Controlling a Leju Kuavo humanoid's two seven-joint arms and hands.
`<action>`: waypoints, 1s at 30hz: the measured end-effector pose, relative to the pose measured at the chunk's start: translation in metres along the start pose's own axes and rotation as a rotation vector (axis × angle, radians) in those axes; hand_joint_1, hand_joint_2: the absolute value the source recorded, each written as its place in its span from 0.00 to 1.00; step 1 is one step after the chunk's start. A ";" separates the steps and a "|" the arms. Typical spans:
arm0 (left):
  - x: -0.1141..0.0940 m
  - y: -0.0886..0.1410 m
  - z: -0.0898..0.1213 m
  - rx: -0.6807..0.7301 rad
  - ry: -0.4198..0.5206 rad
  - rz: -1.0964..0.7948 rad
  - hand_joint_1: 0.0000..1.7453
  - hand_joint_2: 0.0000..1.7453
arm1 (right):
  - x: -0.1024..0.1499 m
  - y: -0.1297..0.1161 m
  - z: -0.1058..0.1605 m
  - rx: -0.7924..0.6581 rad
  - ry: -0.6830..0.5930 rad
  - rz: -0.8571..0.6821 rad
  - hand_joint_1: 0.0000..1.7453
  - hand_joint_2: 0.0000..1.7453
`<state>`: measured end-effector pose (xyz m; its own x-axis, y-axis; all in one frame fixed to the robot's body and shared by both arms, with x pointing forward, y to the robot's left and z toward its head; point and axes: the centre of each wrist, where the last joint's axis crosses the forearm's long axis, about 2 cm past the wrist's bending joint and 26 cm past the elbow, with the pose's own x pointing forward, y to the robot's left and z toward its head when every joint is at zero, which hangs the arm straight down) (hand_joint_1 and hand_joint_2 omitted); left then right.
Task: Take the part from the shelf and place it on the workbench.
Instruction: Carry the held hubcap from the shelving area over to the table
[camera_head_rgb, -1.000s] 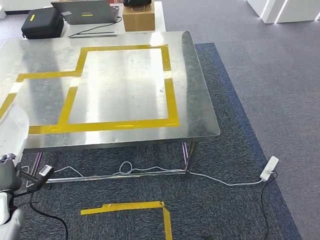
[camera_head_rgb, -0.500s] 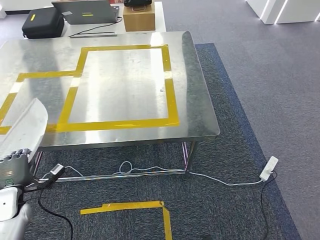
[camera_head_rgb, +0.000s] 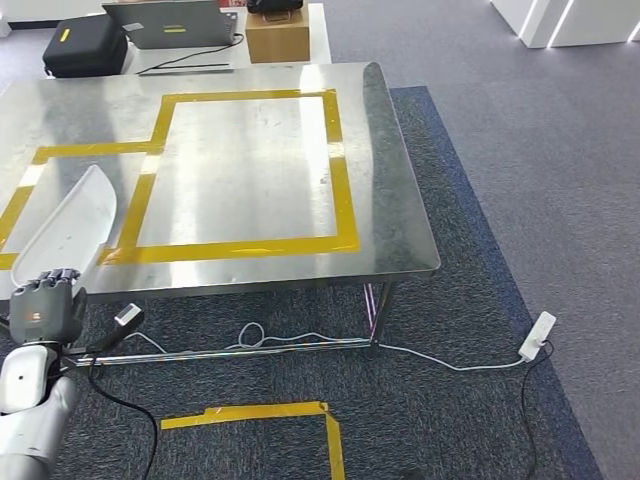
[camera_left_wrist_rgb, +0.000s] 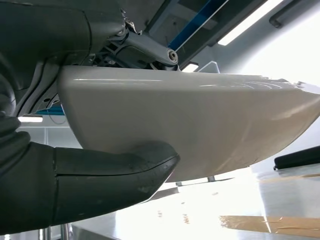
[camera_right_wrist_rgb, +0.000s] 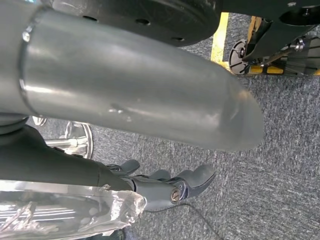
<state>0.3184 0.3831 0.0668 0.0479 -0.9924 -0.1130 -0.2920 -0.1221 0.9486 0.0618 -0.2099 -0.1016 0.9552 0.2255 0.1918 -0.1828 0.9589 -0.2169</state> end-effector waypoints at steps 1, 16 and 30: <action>0.000 0.000 0.000 -0.001 0.000 0.001 0.76 1.00 | 0.000 0.000 0.000 0.000 0.000 0.000 0.00 0.00; 0.001 -0.002 -0.005 -0.013 -0.007 0.010 0.76 1.00 | 0.000 0.000 0.000 0.004 -0.002 0.004 0.00 0.00; -0.018 0.003 -0.041 -0.040 0.056 0.015 0.76 1.00 | 0.000 0.003 0.001 0.041 0.002 0.012 0.00 0.00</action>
<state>0.3558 0.4007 0.0835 0.0979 -0.9917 -0.0828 -0.2546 -0.1054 0.9613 0.0613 -0.2073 -0.1015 0.9534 0.2365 0.1873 -0.2036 0.9625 -0.1794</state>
